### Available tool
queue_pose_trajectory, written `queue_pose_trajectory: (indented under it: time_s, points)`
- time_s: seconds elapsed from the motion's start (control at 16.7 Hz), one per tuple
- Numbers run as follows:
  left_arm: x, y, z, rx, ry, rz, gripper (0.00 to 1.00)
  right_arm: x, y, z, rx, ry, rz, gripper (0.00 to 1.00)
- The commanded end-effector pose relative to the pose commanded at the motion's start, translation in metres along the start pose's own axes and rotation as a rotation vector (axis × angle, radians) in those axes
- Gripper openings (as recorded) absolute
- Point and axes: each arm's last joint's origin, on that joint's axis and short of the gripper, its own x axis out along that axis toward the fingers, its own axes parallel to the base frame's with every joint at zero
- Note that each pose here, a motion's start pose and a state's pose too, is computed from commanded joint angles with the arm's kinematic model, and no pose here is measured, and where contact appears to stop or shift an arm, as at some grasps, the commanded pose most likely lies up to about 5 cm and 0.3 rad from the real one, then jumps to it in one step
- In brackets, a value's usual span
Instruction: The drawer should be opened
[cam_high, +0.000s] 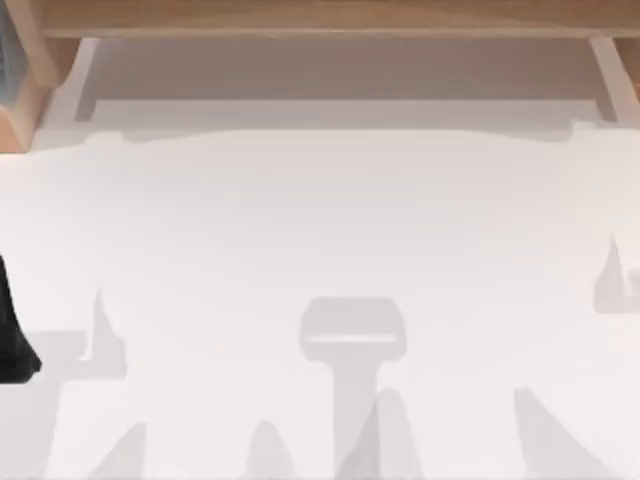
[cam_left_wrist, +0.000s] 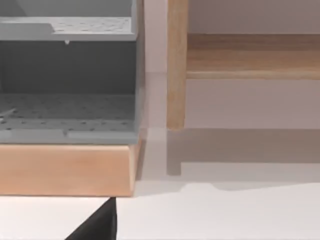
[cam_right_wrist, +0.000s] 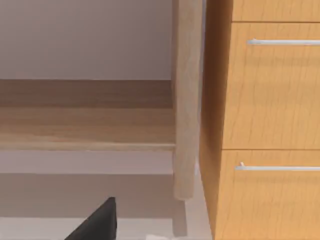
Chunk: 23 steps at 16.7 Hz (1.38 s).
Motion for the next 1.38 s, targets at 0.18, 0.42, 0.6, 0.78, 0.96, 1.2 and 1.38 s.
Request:
queue_pose_trajectory:
  time_s: [0.18,0.42,0.6,0.78,0.96,1.2,1.38]
  points:
    - [0.000,0.000,0.000,0.000,0.000,0.000,1.00,0.024,-0.014,0.017,0.003,0.011,0.000,1.00]
    - [0.000,0.000,0.000,0.000,0.000,0.000,1.00,0.043,-0.028,0.029,0.004,0.010,0.002,1.00]
    - [0.000,0.000,0.000,0.000,0.000,0.000,1.00,0.045,-0.029,0.030,0.003,0.009,0.003,1.00]
    - [0.000,0.000,0.000,0.000,0.000,0.000,1.00,0.045,-0.029,0.029,0.002,0.010,0.005,1.00]
    - [0.000,0.000,0.000,0.000,0.000,0.000,1.00,0.056,-0.034,0.035,-0.069,-0.006,0.006,1.00]
    - [0.000,0.000,0.000,0.000,0.000,0.000,1.00,0.096,-0.054,0.037,-0.305,-0.015,0.000,1.00]
    - [0.000,0.000,0.000,0.000,0.000,0.000,1.00,0.142,-0.079,0.019,-0.562,0.003,-0.003,1.00]
